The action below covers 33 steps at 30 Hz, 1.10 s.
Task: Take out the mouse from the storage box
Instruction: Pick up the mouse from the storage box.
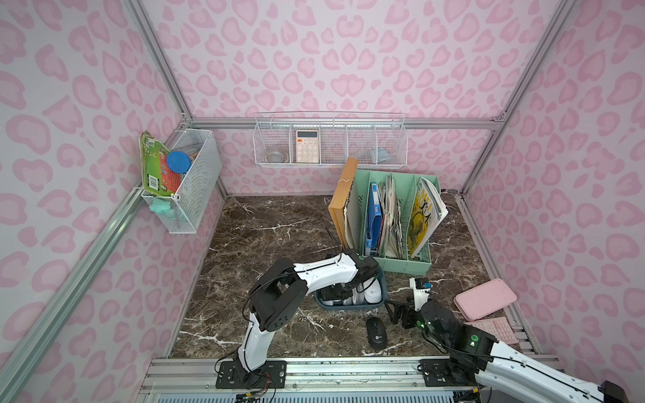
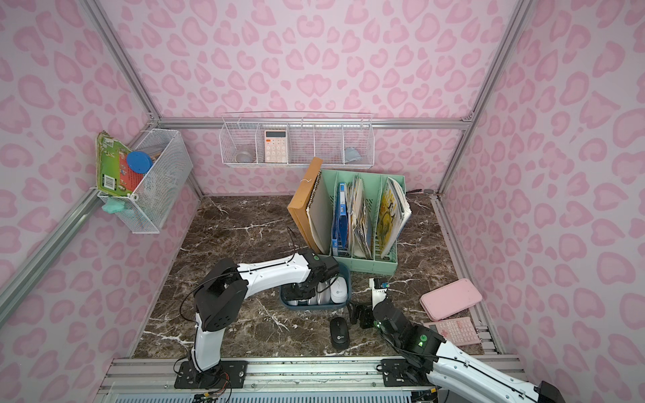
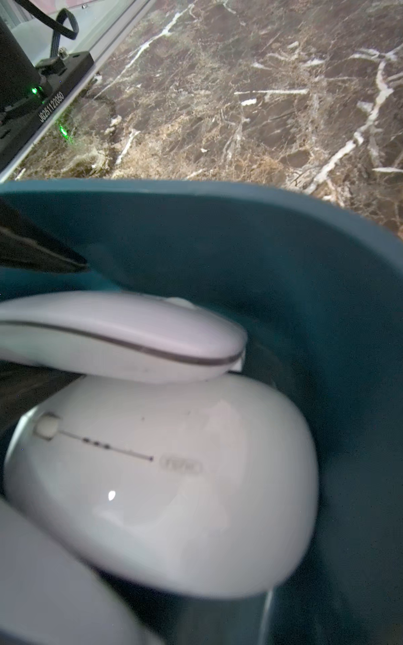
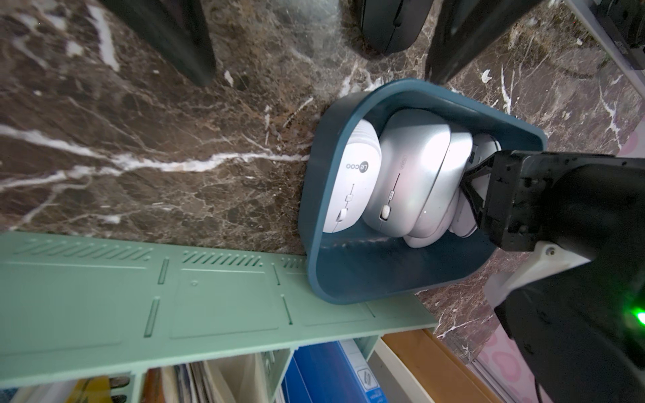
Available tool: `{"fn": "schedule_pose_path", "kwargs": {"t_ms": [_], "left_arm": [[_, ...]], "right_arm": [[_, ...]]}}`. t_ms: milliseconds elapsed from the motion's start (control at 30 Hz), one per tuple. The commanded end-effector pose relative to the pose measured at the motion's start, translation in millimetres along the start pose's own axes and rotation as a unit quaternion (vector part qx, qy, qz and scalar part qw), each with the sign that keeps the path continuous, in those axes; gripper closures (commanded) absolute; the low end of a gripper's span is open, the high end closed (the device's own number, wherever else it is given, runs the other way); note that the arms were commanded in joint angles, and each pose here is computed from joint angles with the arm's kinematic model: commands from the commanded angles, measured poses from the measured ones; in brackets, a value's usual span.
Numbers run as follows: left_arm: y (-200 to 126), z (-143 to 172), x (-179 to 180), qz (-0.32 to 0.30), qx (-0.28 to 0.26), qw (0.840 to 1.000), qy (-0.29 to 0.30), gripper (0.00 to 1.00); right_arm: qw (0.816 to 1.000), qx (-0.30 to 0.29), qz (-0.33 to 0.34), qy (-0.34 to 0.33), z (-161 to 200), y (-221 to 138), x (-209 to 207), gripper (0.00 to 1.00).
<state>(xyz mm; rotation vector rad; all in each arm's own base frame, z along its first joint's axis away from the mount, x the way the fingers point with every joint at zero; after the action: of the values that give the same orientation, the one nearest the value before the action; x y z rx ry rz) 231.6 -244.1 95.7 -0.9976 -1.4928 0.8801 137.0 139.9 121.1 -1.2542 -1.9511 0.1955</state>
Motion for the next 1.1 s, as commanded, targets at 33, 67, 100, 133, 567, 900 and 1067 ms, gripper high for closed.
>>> {"fn": "schedule_pose_path", "kwargs": {"t_ms": [33, 67, 100, 133, 567, 900, 1067], "left_arm": [[3, -4, -9, 0.022, -0.003, 1.0, 0.003, 0.62], [2, -4, -9, 0.023, -0.004, 1.0, 0.003, 0.64], [2, -4, -9, 0.023, -0.006, 1.0, 0.003, 0.65], [1, -5, -8, 0.023, -0.008, 1.0, 0.002, 0.67], [-39, -6, -2, 0.04, -0.066, 0.997, 0.029, 0.77], [-81, 8, 33, 0.071, -0.105, 0.992, 0.026, 0.81], [-86, 26, 68, 0.069, -0.104, 0.992, 0.021, 0.82]], "right_arm": [[1.0, -0.003, -0.006, -0.004, -1, 1, 2, 0.02], [1.0, -0.003, -0.006, -0.004, -2, 1, 2, 0.02], [1.0, -0.004, -0.006, -0.004, -2, 1, 2, 0.02], [1.0, -0.004, -0.006, -0.004, -2, 1, 2, 0.02], [1.0, -0.002, -0.005, -0.002, -2, 1, 2, 0.02], [1.0, 0.005, 0.001, -0.005, -5, 4, 7, 0.02], [1.0, 0.011, 0.006, -0.008, -8, 8, 13, 0.02]]}}
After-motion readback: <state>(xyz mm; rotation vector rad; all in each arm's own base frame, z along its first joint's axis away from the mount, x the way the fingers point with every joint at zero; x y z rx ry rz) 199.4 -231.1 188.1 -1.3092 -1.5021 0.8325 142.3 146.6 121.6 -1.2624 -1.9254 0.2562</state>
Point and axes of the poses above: each gripper's point midway between its finger pads, its own y axis out along the fingers, its own x axis along the line the jaws close on, z = x × y, the point moved 6 cm from there along -y, back along the fingers, and after that the axes turned 10 degrees about y, right-handed, at the moved point
